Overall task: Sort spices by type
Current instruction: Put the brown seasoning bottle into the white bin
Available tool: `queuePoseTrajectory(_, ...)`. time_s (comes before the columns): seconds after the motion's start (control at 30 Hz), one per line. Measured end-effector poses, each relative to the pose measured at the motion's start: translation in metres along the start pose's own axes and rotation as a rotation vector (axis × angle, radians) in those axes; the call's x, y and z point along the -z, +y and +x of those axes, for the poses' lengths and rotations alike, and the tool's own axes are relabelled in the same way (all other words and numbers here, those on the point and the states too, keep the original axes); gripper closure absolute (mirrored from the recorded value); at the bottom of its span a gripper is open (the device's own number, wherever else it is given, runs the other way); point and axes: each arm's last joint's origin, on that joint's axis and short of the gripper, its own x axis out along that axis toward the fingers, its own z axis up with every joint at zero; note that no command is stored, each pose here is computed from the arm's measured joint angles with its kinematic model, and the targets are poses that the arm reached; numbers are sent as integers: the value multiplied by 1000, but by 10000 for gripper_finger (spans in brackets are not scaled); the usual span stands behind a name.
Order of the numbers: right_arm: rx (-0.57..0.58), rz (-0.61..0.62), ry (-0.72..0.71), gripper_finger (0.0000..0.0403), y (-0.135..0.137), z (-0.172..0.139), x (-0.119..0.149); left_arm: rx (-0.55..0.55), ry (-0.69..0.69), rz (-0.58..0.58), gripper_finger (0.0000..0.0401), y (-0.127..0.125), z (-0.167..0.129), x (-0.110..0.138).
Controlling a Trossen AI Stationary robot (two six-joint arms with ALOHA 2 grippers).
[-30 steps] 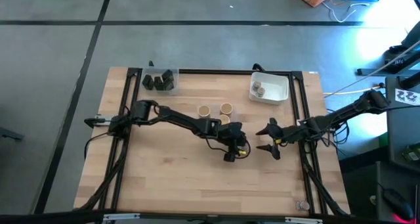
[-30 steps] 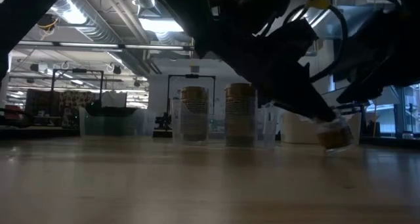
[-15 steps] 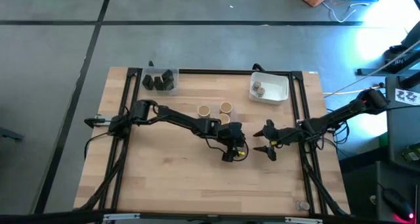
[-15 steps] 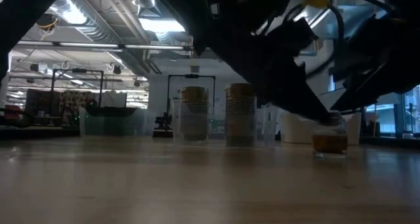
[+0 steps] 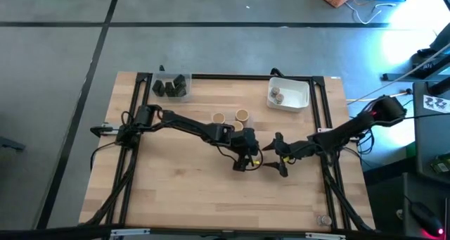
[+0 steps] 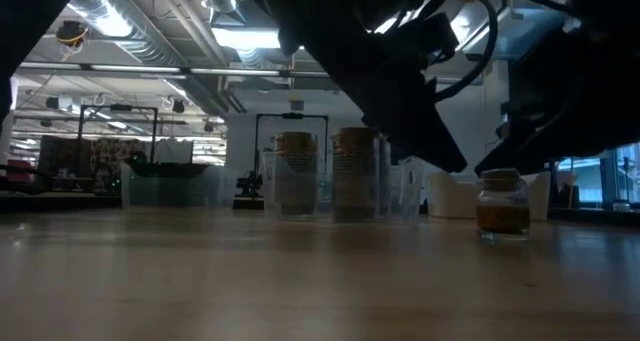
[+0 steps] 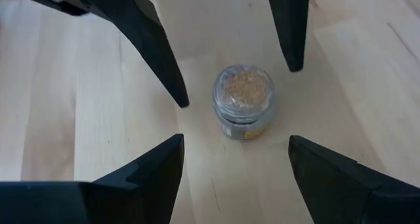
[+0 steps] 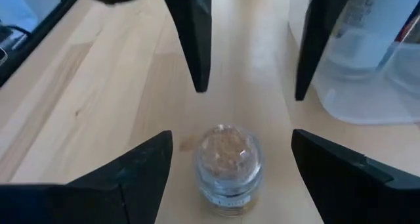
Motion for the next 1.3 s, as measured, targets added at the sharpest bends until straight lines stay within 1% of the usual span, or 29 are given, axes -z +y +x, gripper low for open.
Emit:
queuePoseTrajectory(0.13, 4, -5, 4, 93, 1, 11, 6, 1, 6, 3, 146, 0, 1, 2)
queuePoseTrajectory(0.3, 40, -8, 17, 94, 0, 21, 15, 0, -1, 21, 146, 0, 1, 2)
queuePoseTrajectory(0.37, 62, 5, 20, 100, -1, 24, 18, -3, -15, 23, 146, 0, 1, 0)
queuePoseTrajectory(0.47, 76, 8, 14, 129, -1, 26, 19, -4, -20, 24, 146, 0, 1, 0)
queuePoseTrajectory(0.63, 81, 0, 18, 208, -1, 26, 20, -4, -18, 13, 146, 0, 1, 0)
queuePoseTrajectory(0.67, 83, -8, 19, 214, -1, 26, 20, -4, -18, 13, 146, 0, 1, 0)
queuePoseTrajectory(1.0, 103, -12, 15, 214, -2, 24, 18, 1, -8, 15, 146, -2, 1, 1)
queuePoseTrajectory(1.13, 95, -1, -23, 214, -1, 20, 11, 6, -6, 33, 146, -6, 1, 0)
queuePoseTrajectory(1.3, 158, -8, -19, 214, -4, 9, 5, -9, -12, 43, 146, -7, -3, -3)
